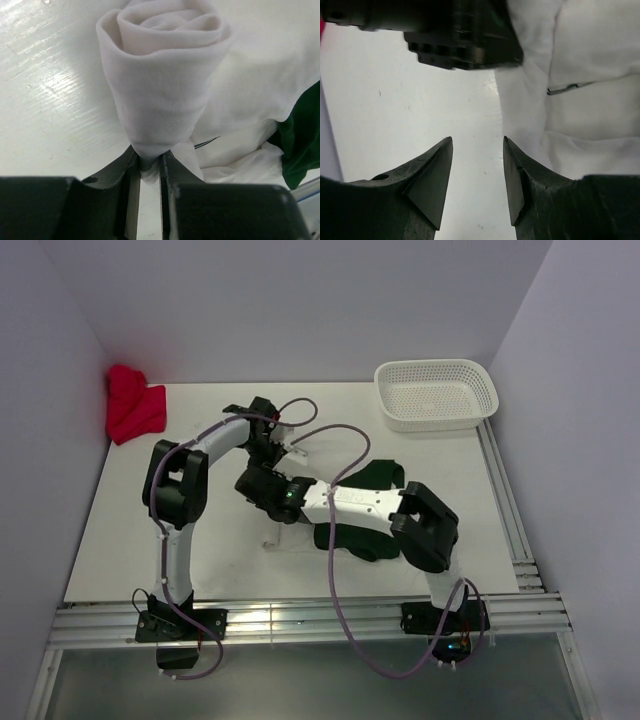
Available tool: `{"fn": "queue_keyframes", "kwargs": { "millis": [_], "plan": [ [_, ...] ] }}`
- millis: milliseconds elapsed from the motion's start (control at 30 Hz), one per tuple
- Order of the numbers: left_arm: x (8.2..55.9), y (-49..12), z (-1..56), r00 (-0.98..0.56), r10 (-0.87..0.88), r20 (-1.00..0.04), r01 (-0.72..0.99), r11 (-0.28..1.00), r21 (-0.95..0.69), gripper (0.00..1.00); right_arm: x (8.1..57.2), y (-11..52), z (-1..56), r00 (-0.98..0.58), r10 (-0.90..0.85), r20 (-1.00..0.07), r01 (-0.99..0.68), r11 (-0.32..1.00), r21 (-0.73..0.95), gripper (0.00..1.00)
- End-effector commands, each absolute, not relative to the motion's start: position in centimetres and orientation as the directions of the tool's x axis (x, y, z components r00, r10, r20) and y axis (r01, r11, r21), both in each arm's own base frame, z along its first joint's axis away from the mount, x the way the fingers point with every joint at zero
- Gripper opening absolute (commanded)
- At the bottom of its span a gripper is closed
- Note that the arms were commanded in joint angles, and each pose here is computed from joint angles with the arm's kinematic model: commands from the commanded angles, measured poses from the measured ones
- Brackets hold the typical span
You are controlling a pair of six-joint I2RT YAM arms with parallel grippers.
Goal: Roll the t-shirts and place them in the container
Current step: Roll the tshirt
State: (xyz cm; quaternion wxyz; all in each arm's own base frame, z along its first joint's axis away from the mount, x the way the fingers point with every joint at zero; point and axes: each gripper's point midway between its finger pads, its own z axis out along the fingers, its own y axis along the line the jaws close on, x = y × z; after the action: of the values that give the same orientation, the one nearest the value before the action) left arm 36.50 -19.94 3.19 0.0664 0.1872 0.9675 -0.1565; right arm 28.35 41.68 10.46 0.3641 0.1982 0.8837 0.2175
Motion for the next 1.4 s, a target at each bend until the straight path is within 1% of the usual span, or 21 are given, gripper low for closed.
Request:
{"fn": "queue_keyframes", "kwargs": {
  "millis": [0,33,100,433,667,1067,1233,1300,1367],
  "plan": [
    [37.1,-18.9,4.1,-0.903,0.385,-0.193,0.415,0.896,-0.155,0.11,29.1,38.0,8.3,-0.648,0.308,-0.697,0.215,0.951,0.221,0.52],
    [37.2,-18.9,4.0,-0.901,0.389,-0.192,0.418,0.897,-0.143,0.11,29.5,38.1,8.5,-0.640,0.278,-0.716,0.219,0.960,0.177,0.52],
    [37.0,-19.2,3.7,-0.903,0.393,-0.175,0.418,0.897,-0.143,0.11,29.6,38.3,8.5,-0.636,0.251,-0.729,0.210,0.966,0.150,0.52],
    [37.0,-19.7,3.4,-0.902,0.407,-0.144,0.425,0.897,-0.120,0.12,30.3,40.4,7.3,-0.635,0.186,-0.750,0.181,0.979,0.090,0.50],
    [36.7,-20.0,3.2,-0.900,0.416,-0.131,0.431,0.895,-0.113,0.12,30.0,41.3,8.0,-0.615,0.156,-0.773,0.171,0.983,0.063,0.50],
    [36.4,-20.2,3.1,-0.894,0.431,-0.124,0.443,0.891,-0.102,0.15,29.6,41.5,5.2,-0.664,0.099,-0.741,0.165,0.986,-0.017,0.51],
    [36.5,-20.1,3.0,-0.892,0.435,-0.122,0.447,0.890,-0.095,0.17,29.2,40.8,4.6,-0.674,0.095,-0.733,0.176,0.984,-0.035,0.46],
    [36.6,-20.1,3.0,-0.890,0.439,-0.122,0.450,0.888,-0.090,0.18,29.2,40.5,4.5,-0.676,0.099,-0.730,0.184,0.982,-0.036,0.42],
    [36.7,-20.0,3.0,-0.889,0.440,-0.124,0.452,0.888,-0.087,0.21,29.0,40.4,4.3,-0.680,0.097,-0.727,0.185,0.982,-0.041,0.38]
  ]
}}
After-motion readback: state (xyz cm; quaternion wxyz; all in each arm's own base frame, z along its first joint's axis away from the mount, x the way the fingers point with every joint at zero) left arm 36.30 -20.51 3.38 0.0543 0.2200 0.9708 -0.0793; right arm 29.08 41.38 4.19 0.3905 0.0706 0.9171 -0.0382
